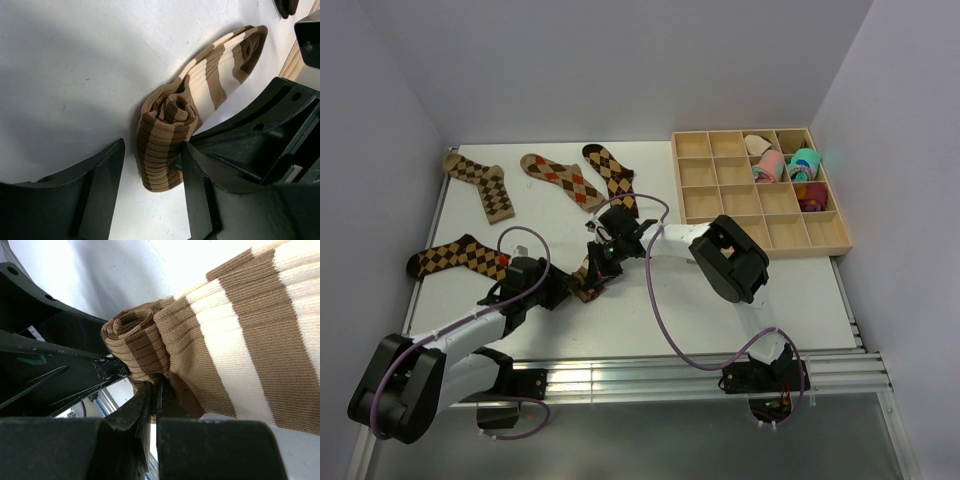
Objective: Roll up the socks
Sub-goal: Roll the sock at the center of the board.
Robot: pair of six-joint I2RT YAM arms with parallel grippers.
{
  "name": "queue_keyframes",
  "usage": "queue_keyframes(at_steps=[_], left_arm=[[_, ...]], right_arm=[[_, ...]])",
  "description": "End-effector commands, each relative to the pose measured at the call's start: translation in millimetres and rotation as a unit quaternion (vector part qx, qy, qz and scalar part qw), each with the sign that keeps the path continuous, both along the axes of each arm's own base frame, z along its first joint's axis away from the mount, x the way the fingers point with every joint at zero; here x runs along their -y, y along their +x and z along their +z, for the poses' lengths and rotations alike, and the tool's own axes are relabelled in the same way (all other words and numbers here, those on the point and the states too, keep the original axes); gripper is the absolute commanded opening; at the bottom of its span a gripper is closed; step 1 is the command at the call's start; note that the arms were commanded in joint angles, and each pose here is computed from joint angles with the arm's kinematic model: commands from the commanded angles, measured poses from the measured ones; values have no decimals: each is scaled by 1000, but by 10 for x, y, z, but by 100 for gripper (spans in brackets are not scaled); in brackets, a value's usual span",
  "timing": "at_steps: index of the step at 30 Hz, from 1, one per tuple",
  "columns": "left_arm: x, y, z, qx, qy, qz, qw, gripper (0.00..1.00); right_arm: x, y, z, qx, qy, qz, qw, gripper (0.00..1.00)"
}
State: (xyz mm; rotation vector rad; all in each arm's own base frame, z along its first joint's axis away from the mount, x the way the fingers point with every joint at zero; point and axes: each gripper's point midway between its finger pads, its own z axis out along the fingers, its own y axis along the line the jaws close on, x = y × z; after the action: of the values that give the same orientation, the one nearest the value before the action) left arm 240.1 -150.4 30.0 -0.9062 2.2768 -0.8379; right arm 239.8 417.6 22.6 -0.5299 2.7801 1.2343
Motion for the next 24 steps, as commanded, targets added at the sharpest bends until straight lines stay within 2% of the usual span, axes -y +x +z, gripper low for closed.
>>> queue_keyframes(at_steps=[1, 10, 16, 21, 23, 24], left_arm=[[-156, -118, -277, -35, 49, 8, 998, 55], [-159, -64, -345, -45, 66, 1, 997, 59], [-260, -146, -473, -67, 86, 16, 994, 51], [-247, -188, -505, -70, 81, 11, 994, 52], [-255, -173, -499, -73, 85, 14, 994, 47], [-271, -188, -512, -80, 91, 14, 993, 35]], right_arm=[[490, 224, -735, 41, -137, -37, 989, 0], [530, 169, -782, 36, -144, -18, 989, 0], [521, 185, -760, 38, -145, -16, 989, 0], [512, 188, -749, 38, -144, -12, 989, 0], [508, 187, -742, 39, -145, -10, 989, 0], [513, 186, -738, 40, -146, -9, 988, 0]])
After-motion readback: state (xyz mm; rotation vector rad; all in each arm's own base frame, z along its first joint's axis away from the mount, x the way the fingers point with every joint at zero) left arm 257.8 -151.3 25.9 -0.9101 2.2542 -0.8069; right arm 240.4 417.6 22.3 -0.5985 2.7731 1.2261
